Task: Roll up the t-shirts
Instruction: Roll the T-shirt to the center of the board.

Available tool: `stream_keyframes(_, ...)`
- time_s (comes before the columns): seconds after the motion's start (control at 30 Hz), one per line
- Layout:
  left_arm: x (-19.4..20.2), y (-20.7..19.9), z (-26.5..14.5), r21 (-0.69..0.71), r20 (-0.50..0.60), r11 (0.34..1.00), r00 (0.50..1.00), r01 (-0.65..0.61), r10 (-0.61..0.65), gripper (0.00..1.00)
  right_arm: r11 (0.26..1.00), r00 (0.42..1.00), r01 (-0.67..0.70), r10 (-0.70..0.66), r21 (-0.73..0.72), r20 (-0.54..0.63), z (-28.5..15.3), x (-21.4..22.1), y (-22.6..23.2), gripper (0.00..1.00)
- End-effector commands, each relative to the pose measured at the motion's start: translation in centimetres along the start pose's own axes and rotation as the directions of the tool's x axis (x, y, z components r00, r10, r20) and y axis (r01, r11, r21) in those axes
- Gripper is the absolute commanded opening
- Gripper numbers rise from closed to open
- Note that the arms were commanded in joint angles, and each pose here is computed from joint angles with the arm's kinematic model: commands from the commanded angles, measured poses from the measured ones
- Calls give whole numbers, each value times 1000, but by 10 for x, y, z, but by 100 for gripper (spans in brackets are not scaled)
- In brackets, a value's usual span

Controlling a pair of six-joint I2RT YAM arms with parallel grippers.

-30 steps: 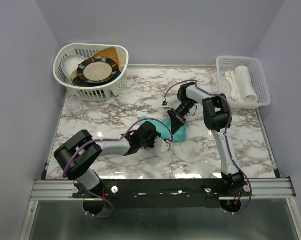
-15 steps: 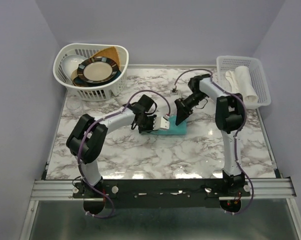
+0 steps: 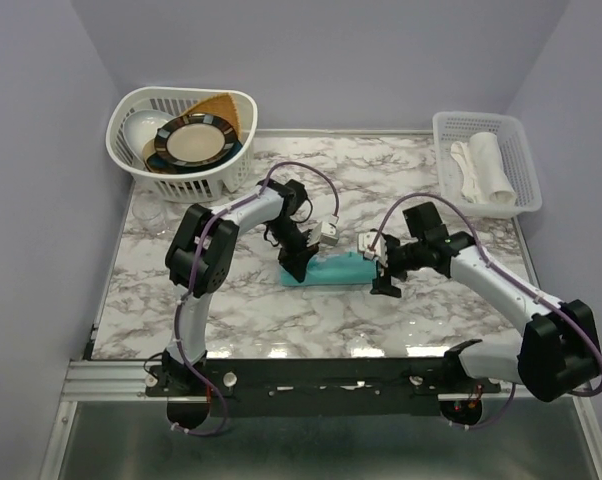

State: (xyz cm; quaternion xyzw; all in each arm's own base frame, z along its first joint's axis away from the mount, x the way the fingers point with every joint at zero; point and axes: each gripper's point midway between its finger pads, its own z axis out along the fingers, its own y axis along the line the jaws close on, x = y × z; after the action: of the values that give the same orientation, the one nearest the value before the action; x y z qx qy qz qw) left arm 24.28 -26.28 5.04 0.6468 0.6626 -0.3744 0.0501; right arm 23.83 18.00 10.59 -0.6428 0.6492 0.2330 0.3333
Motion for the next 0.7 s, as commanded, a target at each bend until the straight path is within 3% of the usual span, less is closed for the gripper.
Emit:
stream_keyframes(0.0,-5,-24,1,128,38,989,996,71,-77,9,950,959,281,-283,136,-9,18,-13,-26,100)
stream_keyframes(0.23,-9,-20,-3,113,43,991,996,66,-72,10,946,950,313,-313,87,-16,42,-11,-19,100)
stream_keyframes(0.4,-13,-17,-5,107,45,992,997,64,-70,10,950,949,313,-313,-25,-25,57,-1,-7,100)
stream_keyframes(0.57,-12,-16,-5,113,40,992,997,62,-67,11,964,968,237,-245,-122,-53,65,9,4,100)
stream_keyframes(0.63,-11,-17,-5,119,37,991,997,59,-64,11,970,974,207,-216,-130,-60,69,9,1,96)
stream_keyframes(0.67,-10,-17,-4,122,35,991,997,60,-65,11,972,977,194,-204,-135,-64,70,9,1,86)
